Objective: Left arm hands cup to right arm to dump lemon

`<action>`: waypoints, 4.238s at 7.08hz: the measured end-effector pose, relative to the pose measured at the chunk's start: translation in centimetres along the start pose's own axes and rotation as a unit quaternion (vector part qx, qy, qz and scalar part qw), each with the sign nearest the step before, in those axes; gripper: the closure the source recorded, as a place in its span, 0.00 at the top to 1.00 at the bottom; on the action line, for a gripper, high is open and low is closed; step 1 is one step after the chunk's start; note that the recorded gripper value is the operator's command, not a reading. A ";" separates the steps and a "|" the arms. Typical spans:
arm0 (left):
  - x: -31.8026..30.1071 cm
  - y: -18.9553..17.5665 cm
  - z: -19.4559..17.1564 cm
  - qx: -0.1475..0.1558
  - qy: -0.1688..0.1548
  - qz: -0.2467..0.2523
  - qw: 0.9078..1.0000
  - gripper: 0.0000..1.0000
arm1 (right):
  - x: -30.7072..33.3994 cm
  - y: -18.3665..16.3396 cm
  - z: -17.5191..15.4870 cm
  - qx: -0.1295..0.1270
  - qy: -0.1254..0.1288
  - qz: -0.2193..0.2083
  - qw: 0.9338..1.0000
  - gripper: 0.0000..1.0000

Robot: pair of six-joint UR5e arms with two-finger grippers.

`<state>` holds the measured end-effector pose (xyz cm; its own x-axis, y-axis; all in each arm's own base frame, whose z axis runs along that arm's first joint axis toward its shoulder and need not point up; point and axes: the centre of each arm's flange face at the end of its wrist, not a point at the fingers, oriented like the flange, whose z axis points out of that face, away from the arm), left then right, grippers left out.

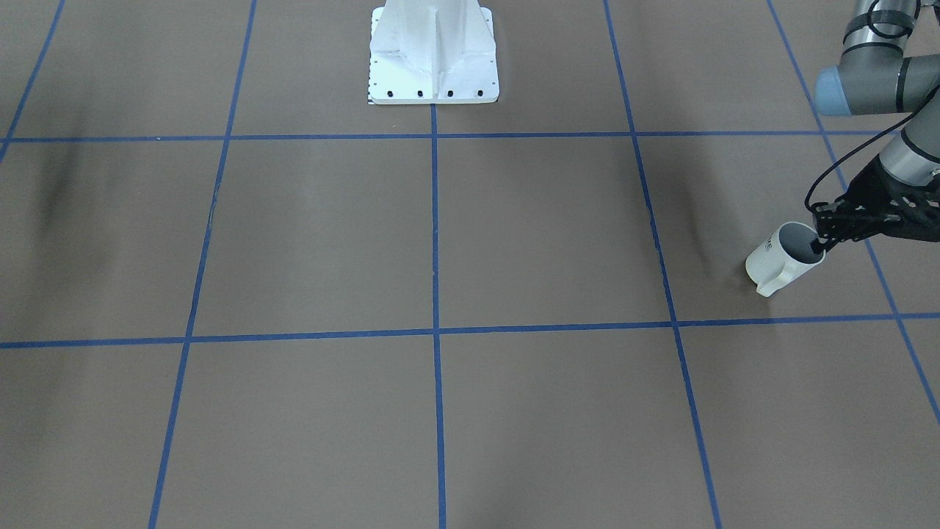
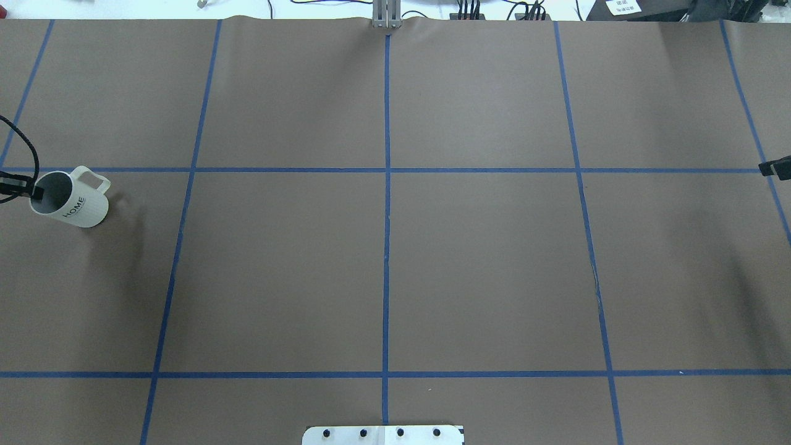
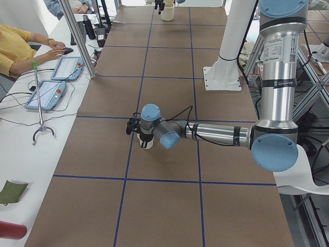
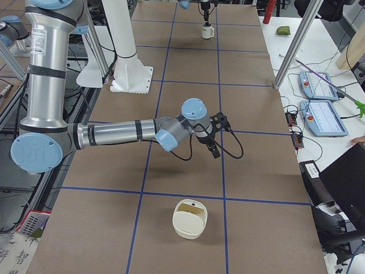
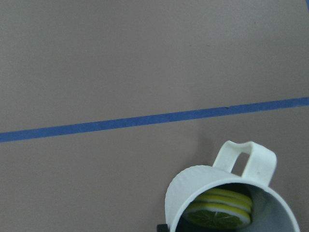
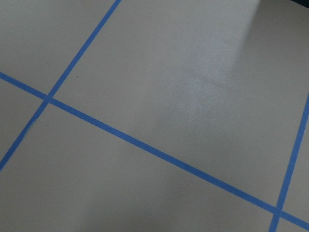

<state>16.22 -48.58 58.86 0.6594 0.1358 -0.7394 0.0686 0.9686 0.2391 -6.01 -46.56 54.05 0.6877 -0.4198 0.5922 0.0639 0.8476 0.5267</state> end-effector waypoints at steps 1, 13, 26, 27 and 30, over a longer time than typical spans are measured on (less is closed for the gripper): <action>0.4 -0.2 -0.4 0.002 0.003 0.004 1.000 0.00 | -0.1 -0.1 -0.1 0.006 -0.002 -0.006 1.000 1.00; 32.9 -19.9 -14.7 -0.004 0.140 -0.499 0.855 0.00 | -28.9 -21.7 2.8 0.311 0.006 -0.116 0.943 0.98; 51.4 -16.1 -12.4 -0.051 0.174 -0.525 0.832 0.00 | -50.5 -20.3 9.3 0.434 0.042 -0.230 0.870 0.94; 51.6 -15.9 -12.5 -0.052 0.174 -0.523 0.832 0.00 | -50.4 -20.3 9.3 0.434 0.045 -0.229 0.870 0.94; 52.0 -15.6 -12.7 -0.056 0.177 -0.520 0.834 0.00 | -50.3 -20.2 9.4 0.434 0.049 -0.228 0.870 0.94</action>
<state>39.97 -53.96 8.68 0.0222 -0.7558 -0.6544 0.3823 0.6113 -0.6930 -48.70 -45.63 19.33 0.7948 -0.5830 0.1686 -0.1956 0.0170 0.9805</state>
